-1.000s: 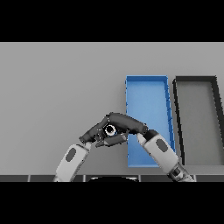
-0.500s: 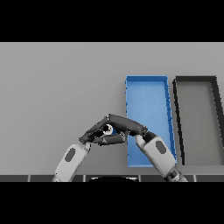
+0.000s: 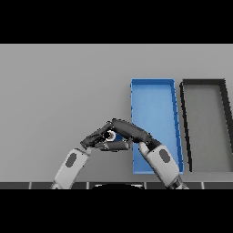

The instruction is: Pick up the blue pipe and place it into the blue bin.

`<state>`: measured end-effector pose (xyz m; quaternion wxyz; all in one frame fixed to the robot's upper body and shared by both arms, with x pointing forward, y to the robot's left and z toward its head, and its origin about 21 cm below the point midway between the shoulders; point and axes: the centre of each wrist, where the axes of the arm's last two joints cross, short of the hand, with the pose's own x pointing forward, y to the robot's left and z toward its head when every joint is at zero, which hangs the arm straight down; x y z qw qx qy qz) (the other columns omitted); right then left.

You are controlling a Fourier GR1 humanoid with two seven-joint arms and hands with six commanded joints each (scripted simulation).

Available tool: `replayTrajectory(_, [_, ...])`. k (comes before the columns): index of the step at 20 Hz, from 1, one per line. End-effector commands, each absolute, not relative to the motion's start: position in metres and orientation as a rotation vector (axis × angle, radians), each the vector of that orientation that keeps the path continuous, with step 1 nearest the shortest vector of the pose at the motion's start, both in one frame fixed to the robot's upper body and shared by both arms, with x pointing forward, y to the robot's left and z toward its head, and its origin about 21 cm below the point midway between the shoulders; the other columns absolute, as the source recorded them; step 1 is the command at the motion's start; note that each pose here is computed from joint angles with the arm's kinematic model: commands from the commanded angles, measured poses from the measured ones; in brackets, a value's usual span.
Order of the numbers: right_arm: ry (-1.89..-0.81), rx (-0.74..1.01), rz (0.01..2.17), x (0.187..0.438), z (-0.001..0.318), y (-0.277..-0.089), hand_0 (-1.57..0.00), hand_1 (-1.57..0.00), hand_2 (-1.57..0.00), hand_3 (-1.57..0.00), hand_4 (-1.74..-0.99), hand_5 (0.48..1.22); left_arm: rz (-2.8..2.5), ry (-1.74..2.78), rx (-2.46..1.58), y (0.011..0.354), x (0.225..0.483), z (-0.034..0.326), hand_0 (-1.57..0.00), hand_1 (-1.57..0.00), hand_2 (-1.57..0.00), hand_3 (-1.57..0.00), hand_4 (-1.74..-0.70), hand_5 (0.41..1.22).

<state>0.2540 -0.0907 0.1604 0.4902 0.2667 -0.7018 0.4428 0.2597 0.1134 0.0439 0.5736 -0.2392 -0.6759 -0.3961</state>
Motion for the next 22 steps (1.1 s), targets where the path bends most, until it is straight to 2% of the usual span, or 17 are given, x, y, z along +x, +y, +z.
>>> replayTrajectory(1, [-1.714,0.641,1.077,0.254,0.158,-0.088,-1.57,-1.57,-1.57,-1.57,-1.499,1.218,-0.923,-1.564,-0.546,0.116,0.26,0.042,-0.16,-0.15,-0.14,-0.11,-1.01,0.785])
replayTrajectory(4, [-1.717,0.628,1.082,0.257,0.16,-0.09,-1.57,-1.57,-1.57,-1.57,-1.499,1.22,-0.895,-1.561,-0.534,0.115,0.261,0.041,-0.08,-0.07,-0.07,-0.06,-0.97,0.642])
replayTrajectory(7, [-1.728,0.643,1.063,0.257,0.159,-0.091,-1.57,-1.57,-1.57,-1.57,-1.498,1.22,-0.885,-1.523,-0.527,0.111,0.26,0.038,-0.04,-0.04,-0.04,-0.03,-0.97,0.557])
replayTrajectory(10, [-1.738,0.676,1.009,0.26,0.172,-0.091,-1.57,-1.57,-1.57,-1.57,-1.496,1.221,-0.875,-1.516,-0.511,0.111,0.26,0.035,-0.02,-0.02,-0.02,-0.01,-0.97,0.519])
replayTrajectory(14, [-1.713,0.748,0.926,0.265,0.207,-0.092,-1.57,-1.57,-1.57,-1.57,-1.494,1.221,-0.871,-1.508,-0.503,0.112,0.258,0.04,-0.01,-0.01,-0.01,-0.01,-0.97,0.489])
replayTrajectory(16, [-1.763,0.784,0.876,0.271,0.23,-0.101,-1.57,-1.57,-1.57,-1.57,-1.495,1.221,-0.878,-1.497,-0.491,0.113,0.259,0.039,0.0,0.0,0.0,0.0,-0.97,0.479])
replayTrajectory(18, [-1.768,0.809,0.841,0.28,0.249,-0.1,-1.57,-1.57,-1.57,-1.57,-1.496,1.221,-0.886,-1.495,-0.49,0.111,0.259,0.039,0.0,0.0,0.0,0.0,-0.96,0.475])
replayTrajectory(19, [-1.81,0.812,0.802,0.284,0.266,-0.106,-1.57,-1.57,-1.57,-1.57,-1.497,1.221,-0.889,-1.501,-0.486,0.111,0.259,0.038,0.0,0.0,0.0,0.0,-0.95,0.474])
replayTrajectory(22, [-1.916,0.714,0.677,0.299,0.295,-0.125,-1.57,-1.57,-1.57,-1.57,-1.498,1.221,-0.889,-1.52,-0.496,0.115,0.256,0.039,0.0,0.0,0.0,0.0,-0.95,0.468])
